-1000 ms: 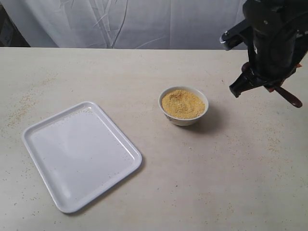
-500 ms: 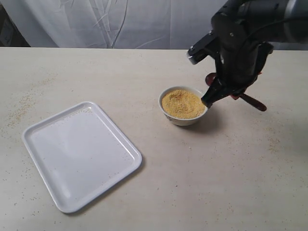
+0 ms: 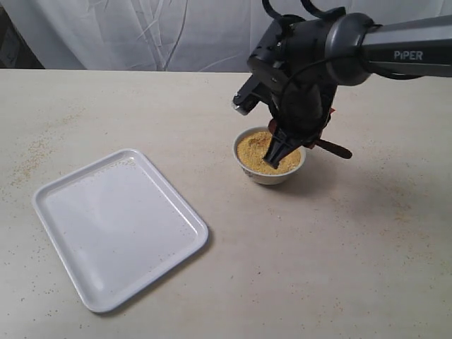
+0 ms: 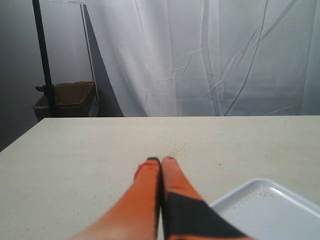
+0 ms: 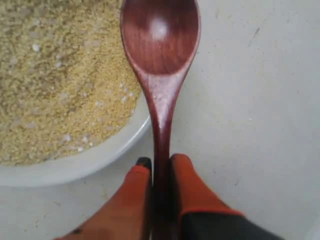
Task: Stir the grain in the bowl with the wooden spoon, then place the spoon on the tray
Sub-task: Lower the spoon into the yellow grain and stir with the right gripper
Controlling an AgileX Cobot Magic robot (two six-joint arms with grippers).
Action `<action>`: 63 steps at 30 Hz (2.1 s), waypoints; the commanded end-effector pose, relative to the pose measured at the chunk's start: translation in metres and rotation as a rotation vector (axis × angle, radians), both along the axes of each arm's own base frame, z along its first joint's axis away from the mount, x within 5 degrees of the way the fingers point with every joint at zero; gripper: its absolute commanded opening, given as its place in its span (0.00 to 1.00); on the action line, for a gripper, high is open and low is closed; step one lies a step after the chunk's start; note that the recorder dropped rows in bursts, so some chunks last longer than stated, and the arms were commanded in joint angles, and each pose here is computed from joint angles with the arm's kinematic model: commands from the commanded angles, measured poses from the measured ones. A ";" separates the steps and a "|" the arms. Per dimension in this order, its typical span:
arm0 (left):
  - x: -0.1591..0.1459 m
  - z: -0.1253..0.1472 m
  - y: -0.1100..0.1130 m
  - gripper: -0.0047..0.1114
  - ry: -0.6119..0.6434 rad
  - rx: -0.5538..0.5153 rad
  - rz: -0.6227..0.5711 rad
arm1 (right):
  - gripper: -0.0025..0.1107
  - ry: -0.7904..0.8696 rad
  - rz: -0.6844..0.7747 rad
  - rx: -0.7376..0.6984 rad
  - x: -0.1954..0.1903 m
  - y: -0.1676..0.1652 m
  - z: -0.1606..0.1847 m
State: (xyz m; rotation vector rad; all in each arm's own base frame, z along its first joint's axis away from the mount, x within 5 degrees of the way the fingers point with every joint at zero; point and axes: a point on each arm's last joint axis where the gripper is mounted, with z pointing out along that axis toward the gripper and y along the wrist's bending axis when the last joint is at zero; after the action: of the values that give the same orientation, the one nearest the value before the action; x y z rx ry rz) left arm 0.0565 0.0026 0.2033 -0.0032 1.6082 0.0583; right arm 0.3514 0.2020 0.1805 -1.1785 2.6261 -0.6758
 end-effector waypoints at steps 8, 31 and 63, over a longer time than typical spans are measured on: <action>0.000 -0.002 0.000 0.04 0.001 -0.007 -0.005 | 0.02 0.053 0.092 -0.146 -0.010 0.017 -0.019; 0.000 -0.002 0.000 0.04 0.001 -0.007 -0.005 | 0.02 0.075 0.130 -0.180 -0.031 0.033 -0.004; 0.000 -0.002 0.000 0.04 0.001 -0.007 -0.005 | 0.02 -0.088 0.241 -0.260 -0.037 0.043 0.027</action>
State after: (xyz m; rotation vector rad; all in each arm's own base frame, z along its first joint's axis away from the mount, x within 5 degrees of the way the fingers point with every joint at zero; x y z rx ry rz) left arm 0.0565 0.0026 0.2033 -0.0032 1.6082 0.0583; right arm 0.3156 0.2433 0.2003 -1.4828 2.3584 -0.9976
